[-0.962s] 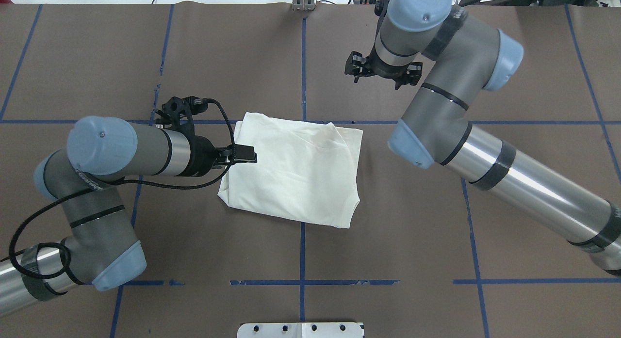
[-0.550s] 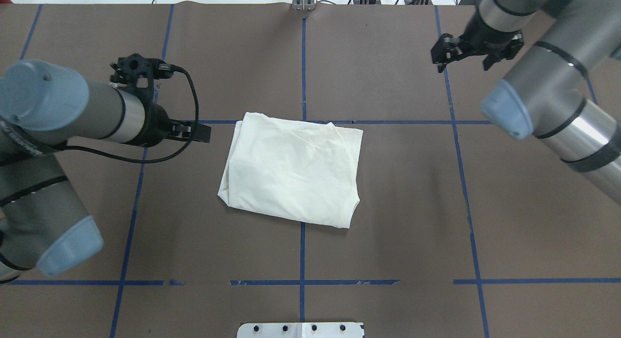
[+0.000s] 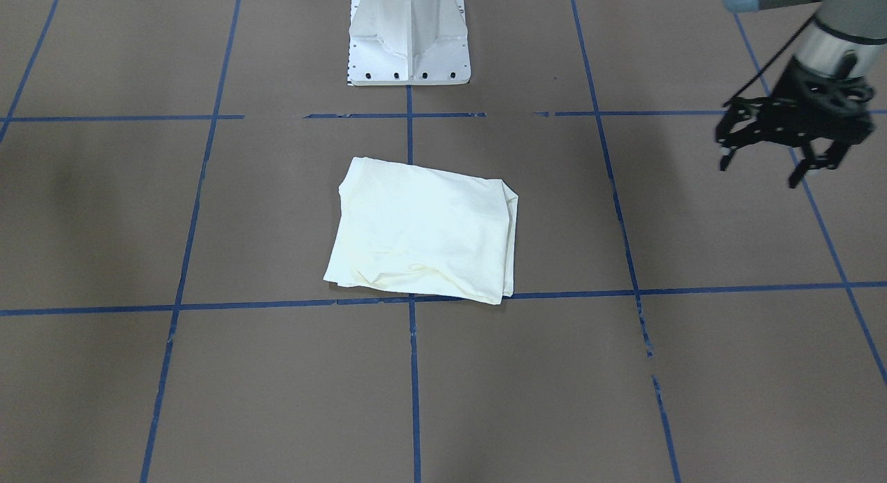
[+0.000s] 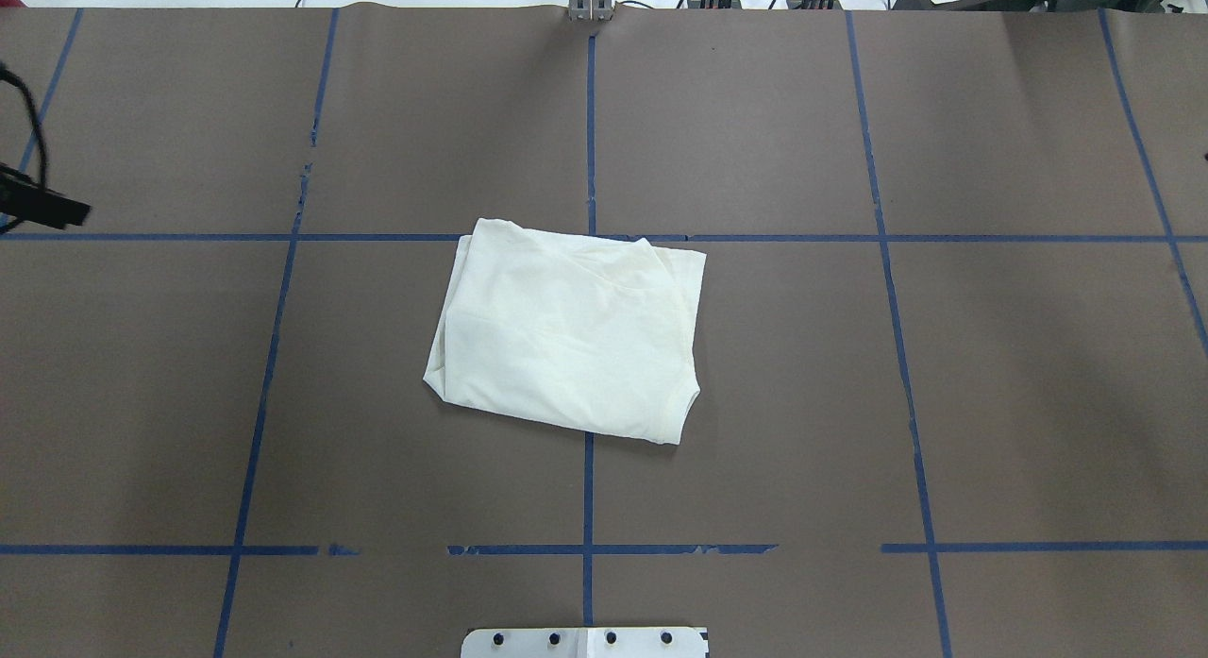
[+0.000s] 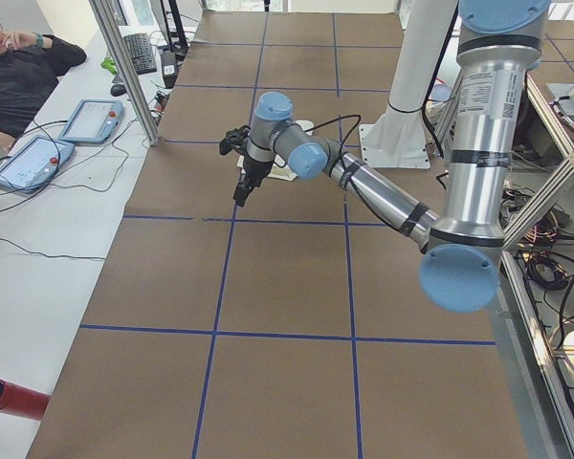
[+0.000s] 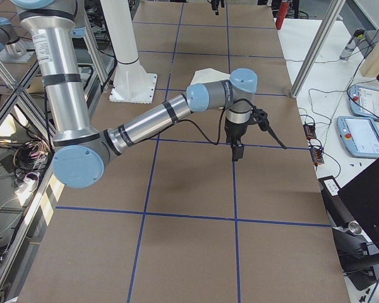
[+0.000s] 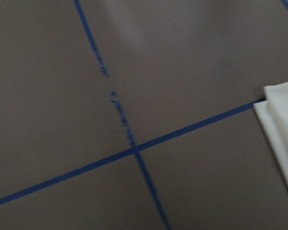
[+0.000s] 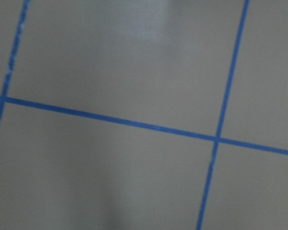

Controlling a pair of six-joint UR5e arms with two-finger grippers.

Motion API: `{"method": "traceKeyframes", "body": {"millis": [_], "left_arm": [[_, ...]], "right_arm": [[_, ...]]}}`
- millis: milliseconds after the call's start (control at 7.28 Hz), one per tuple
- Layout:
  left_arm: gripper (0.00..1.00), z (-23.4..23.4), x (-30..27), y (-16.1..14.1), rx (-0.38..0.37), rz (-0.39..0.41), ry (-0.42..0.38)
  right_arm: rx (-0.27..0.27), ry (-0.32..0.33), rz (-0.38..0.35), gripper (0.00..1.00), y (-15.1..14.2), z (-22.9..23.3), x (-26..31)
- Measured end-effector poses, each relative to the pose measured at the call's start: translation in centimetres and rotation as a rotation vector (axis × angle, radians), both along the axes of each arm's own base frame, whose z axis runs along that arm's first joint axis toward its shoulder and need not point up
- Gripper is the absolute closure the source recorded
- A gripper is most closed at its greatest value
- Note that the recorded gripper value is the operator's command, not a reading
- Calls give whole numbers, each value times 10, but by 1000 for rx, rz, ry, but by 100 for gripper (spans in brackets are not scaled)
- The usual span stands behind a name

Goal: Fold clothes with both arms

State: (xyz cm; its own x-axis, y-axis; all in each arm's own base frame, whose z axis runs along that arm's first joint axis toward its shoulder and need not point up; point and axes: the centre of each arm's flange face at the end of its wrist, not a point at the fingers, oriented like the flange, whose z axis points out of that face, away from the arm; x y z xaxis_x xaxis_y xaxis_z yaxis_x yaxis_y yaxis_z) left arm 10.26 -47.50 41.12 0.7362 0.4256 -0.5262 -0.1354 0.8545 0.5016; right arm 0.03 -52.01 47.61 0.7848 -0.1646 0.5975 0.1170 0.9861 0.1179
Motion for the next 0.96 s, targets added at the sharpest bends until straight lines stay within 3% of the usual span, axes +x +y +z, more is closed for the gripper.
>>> {"method": "traceKeyframes", "body": {"millis": [275, 550, 687, 962], "left_arm": [[0, 81, -113, 15, -39, -22, -38], [0, 161, -174, 43, -178, -106, -41], [0, 191, -194, 55, -234, -142, -34], [0, 214, -202, 78, -300, -150, 31]], "right_arm": [[-104, -32, 55, 0, 65, 81, 51], [-180, -47, 89, 0, 125, 136, 67], [-211, -48, 94, 0, 145, 152, 69], [-219, -51, 95, 0, 157, 156, 70]]}}
